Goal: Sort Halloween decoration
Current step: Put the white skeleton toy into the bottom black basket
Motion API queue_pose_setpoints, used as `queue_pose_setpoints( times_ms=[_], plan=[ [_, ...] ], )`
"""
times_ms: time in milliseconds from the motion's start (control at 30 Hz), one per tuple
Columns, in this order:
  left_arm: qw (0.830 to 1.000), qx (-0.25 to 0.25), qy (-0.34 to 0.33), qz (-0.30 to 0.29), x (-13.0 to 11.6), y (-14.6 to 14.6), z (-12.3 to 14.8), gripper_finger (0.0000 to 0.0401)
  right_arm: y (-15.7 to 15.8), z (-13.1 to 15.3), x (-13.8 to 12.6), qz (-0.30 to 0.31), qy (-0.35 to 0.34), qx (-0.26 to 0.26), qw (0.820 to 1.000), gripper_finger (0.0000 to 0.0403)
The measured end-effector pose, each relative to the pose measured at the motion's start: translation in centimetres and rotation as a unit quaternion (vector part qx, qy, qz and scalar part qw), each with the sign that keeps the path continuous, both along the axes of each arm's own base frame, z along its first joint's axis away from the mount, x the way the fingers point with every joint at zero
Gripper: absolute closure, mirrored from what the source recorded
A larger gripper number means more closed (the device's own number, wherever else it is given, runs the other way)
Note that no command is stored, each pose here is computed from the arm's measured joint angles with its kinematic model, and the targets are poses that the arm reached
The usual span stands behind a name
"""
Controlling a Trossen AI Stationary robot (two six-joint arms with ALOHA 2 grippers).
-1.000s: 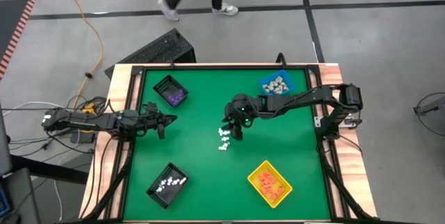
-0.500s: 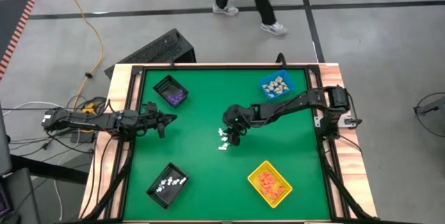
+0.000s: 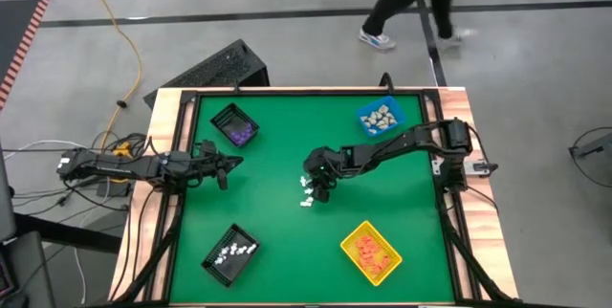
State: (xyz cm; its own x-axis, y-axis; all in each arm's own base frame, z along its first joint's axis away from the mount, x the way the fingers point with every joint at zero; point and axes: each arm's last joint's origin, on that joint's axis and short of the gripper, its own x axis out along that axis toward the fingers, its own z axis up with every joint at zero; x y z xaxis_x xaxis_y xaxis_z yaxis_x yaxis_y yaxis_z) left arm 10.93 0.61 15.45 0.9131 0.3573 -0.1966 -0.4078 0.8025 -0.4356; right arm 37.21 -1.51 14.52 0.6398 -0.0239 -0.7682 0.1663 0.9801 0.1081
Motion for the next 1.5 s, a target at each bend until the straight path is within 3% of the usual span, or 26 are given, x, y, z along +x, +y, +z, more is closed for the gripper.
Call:
queue_pose_setpoints(
  times_ms=[200,367,567,733,967,1133,1500],
  plan=[
    [1.0,0.009,0.002,0.012,0.0,0.1,0.0,0.0401,0.6,-1.0,0.3,0.007,0.012,-0.006,1.0,0.0245],
    [0.999,0.013,0.0,0.029,-0.1,0.2,0.1,0.0401,0.8,-1.5,0.2,0.006,0.022,-0.002,1.0,0.0287],
    [0.999,0.009,-0.002,0.031,-0.1,0.2,0.1,0.0401,0.8,-0.6,0.0,0.0,0.012,0.003,1.0,0.0366],
    [0.999,0.009,-0.003,0.031,-0.1,0.2,0.1,0.0401,0.8,1.2,0.1,0.0,-0.006,0.003,1.0,0.037],
    [0.999,0.009,-0.002,0.031,-0.1,0.2,0.1,0.0401,1.6,6.5,2.3,0.026,-0.108,-0.028,0.993,0.037],
    [0.999,0.009,-0.001,0.031,-0.1,0.2,0.1,0.0401,3.3,8.8,4.7,0.067,-0.219,-0.057,0.972,0.0371],
    [0.999,0.026,0.007,0.03,-0.1,0.2,0.0,0.0401,10.6,8.4,13.4,0.125,-0.297,-0.036,0.946,0.0371]
  ],
)
